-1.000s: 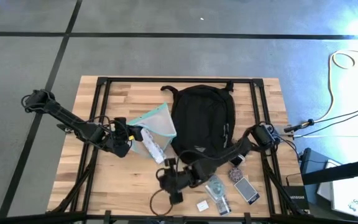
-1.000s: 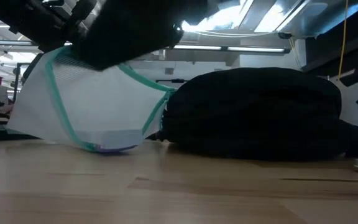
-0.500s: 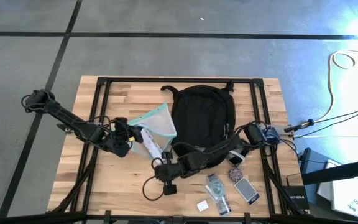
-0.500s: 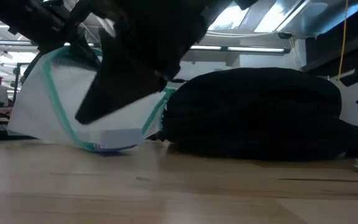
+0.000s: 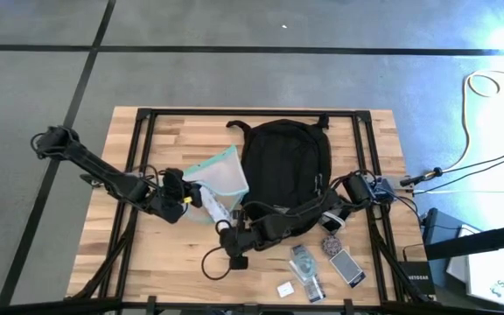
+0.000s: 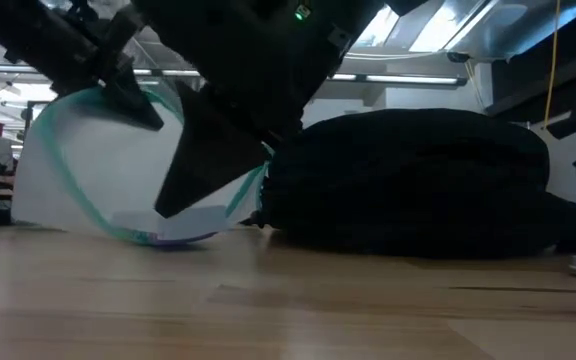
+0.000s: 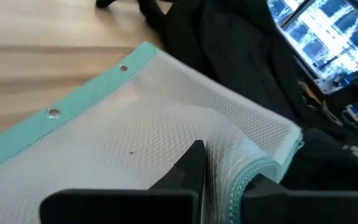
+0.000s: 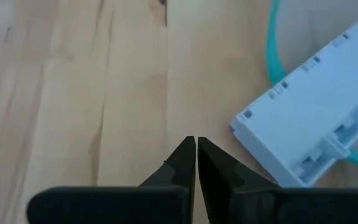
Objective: Unpack backpack
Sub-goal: Put the white pill organizer into the transparent zipper bag
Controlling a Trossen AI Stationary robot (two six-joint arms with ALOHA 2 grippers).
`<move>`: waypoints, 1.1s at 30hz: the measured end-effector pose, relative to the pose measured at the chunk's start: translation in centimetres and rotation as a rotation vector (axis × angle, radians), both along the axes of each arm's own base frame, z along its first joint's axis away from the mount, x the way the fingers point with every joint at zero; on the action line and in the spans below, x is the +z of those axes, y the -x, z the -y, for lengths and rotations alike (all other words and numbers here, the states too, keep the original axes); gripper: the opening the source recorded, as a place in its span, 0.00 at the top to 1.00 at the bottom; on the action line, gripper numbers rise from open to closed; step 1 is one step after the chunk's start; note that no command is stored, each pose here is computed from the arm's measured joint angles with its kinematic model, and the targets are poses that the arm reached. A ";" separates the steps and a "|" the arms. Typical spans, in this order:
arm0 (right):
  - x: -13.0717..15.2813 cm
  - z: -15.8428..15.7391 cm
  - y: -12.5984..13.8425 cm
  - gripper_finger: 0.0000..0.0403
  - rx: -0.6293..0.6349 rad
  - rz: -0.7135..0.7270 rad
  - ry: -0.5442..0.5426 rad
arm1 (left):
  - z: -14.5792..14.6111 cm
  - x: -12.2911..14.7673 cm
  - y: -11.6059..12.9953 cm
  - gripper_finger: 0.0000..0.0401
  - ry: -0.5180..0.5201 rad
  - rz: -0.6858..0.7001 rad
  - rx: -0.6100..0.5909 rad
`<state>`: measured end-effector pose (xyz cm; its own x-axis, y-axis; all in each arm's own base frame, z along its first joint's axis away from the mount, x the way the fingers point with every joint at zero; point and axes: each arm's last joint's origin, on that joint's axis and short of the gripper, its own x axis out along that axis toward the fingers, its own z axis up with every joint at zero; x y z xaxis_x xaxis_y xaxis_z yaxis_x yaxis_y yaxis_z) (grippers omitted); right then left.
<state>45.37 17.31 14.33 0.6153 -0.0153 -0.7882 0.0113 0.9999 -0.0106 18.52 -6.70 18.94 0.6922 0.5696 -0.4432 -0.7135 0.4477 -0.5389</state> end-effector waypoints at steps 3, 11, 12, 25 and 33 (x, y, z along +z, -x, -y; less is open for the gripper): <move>0.0 0.0 0.0 1.00 -0.002 0.005 -0.003 | 0.0 -0.6 0.0 1.00 0.008 -0.007 0.017; -0.1 0.7 0.1 1.00 -0.098 -0.002 0.048 | 0.1 -0.2 -0.4 1.00 -0.028 0.022 0.009; -0.2 0.9 0.1 1.00 -0.107 -0.005 0.052 | 0.1 -0.2 -0.4 1.00 -0.028 0.023 0.009; -0.2 1.1 -0.2 1.00 -0.077 -0.008 0.003 | 0.1 -0.2 -0.4 1.00 -0.029 0.025 0.011; -0.9 2.6 -0.8 1.00 -0.065 0.053 0.036 | 0.1 -0.2 -0.4 1.00 -0.024 0.035 0.011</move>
<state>46.13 14.75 13.46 0.6529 -0.0849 -0.7526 0.0780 0.9960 -0.0447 18.97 -6.85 18.79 0.7005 0.5876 -0.4049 -0.6994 0.4528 -0.5530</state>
